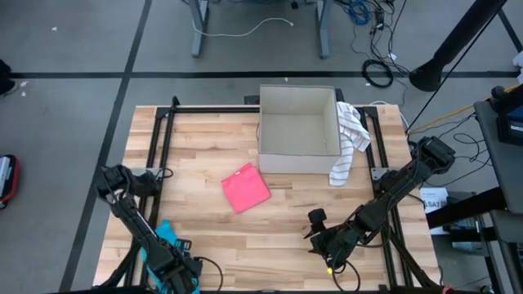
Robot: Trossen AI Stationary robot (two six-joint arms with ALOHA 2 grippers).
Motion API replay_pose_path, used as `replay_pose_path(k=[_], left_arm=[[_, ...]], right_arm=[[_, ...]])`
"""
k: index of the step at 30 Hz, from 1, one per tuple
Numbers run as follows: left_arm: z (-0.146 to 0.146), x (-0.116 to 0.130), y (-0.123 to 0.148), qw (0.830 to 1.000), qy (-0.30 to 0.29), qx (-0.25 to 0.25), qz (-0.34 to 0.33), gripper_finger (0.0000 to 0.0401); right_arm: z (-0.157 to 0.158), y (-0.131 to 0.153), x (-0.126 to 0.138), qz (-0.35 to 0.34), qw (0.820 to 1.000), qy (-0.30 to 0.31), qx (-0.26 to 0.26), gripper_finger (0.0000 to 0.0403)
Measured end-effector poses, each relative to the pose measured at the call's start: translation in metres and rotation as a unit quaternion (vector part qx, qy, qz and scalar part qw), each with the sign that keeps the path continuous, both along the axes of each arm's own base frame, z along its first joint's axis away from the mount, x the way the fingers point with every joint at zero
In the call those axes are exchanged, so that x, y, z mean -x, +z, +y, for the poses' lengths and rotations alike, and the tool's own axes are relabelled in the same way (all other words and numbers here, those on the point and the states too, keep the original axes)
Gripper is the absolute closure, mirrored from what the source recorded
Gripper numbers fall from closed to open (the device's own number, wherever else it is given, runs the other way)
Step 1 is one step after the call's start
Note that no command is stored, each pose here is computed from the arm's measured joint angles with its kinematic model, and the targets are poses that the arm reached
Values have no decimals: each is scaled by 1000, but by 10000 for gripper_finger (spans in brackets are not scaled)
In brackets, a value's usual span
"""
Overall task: Fold towel
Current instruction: Fold the blue microfiber towel
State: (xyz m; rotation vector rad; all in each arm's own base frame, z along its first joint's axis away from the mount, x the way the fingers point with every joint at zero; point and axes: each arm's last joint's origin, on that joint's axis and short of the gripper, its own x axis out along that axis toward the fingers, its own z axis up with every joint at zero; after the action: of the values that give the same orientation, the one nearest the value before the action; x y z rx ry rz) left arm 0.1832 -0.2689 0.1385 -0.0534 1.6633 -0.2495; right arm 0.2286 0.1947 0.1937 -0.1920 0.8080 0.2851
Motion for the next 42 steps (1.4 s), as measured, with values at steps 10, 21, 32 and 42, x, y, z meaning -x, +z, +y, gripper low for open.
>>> replay_pose_path(k=[10,21,32,42], left_arm=[[51,-76,0,979,-33,-73,-187,184],[148,-172,13,918,-9,-105,-383,184],[187,-190,18,911,-2,-55,-408,184],[165,-188,23,900,-29,-36,-433,184]], right_arm=[[0,0,0,0,1000,0,0,209],[2,2,-2,-13,1000,-3,-15,209],[-8,-1,-4,-53,992,-56,96,209],[-28,-29,-27,-4,988,-82,133,209]])
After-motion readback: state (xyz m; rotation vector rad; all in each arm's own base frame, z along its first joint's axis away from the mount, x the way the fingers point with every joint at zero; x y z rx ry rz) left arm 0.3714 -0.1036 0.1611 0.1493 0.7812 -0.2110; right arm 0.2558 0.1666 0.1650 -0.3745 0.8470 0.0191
